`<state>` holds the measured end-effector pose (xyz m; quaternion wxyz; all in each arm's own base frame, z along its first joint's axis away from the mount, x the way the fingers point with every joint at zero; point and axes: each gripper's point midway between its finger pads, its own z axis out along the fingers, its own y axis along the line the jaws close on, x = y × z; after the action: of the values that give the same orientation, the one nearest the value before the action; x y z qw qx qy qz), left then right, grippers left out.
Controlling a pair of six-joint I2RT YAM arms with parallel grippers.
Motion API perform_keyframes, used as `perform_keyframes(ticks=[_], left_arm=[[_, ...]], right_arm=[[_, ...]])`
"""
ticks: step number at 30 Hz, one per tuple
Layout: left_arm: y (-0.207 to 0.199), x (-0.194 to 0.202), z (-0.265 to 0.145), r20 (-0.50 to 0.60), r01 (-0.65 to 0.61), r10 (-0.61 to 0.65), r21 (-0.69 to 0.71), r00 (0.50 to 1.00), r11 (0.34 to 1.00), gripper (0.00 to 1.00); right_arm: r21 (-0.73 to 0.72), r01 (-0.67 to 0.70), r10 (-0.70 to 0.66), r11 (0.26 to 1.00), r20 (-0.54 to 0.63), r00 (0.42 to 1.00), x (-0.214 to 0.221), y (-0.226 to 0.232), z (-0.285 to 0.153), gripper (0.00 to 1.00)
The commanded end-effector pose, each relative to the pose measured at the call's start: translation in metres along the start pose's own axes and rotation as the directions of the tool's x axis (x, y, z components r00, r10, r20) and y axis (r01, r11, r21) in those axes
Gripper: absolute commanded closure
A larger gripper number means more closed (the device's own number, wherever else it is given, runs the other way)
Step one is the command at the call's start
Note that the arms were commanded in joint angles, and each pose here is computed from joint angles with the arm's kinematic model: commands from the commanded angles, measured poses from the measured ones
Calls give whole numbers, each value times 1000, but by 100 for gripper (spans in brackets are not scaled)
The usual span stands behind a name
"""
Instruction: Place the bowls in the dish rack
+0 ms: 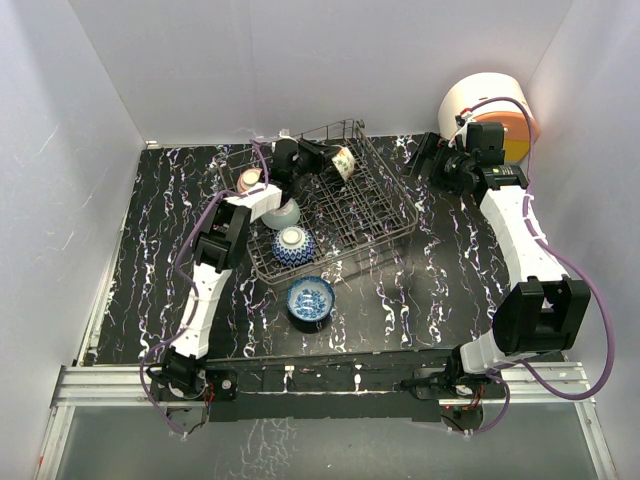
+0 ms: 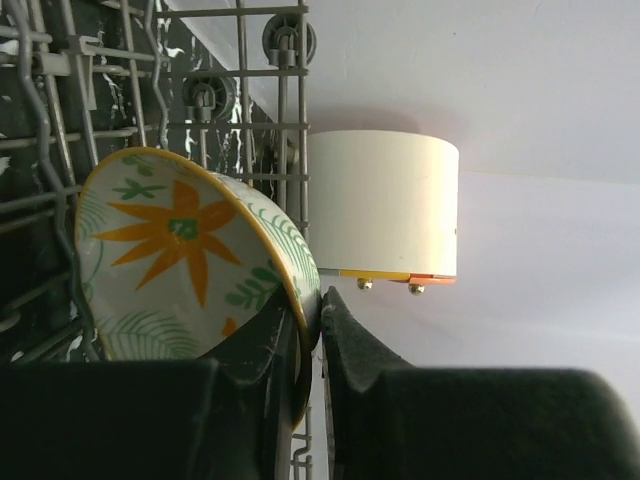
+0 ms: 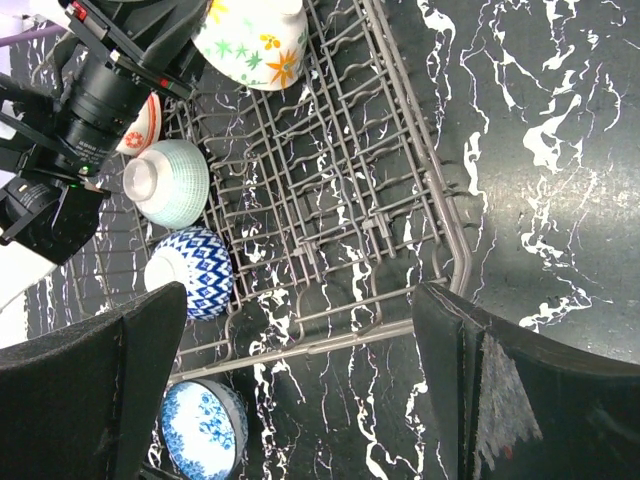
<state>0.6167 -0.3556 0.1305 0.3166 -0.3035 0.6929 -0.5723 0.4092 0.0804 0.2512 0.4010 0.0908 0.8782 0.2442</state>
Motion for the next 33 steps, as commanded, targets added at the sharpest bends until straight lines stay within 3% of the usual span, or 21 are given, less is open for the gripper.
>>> perform_keyframes(ticks=[1,6,12,18,23,30,33], left_arm=[[21,-34,-27,41,-46,51,-129,998,991,87],[32,-46,-42,39,-65,73,-182,997,981,62],[45,-51,-58,31,-80,90,-226,995,971,42],[40,-55,-66,-12,-147,151,-323,988,935,31],[47,-58,-86,-69,-188,177,-501,982,845,18],[40,-66,-113,-103,-250,239,-622,966,742,4],[31,-70,-122,-113,-279,271,-640,956,716,3]], right_arm=[[-36,16,-14,999,45,999,-13,6,0,1],[-19,19,-19,1000,44,999,-12,2,0,1],[-5,20,-19,1000,36,999,-7,-1,-1,1],[-3,19,-19,1000,36,999,-5,-2,-2,1],[-7,17,-17,1000,27,999,-1,-3,-1,1],[-22,13,-13,1000,21,1000,3,-1,-1,1],[-22,12,-11,1000,20,1000,4,-1,-2,1]])
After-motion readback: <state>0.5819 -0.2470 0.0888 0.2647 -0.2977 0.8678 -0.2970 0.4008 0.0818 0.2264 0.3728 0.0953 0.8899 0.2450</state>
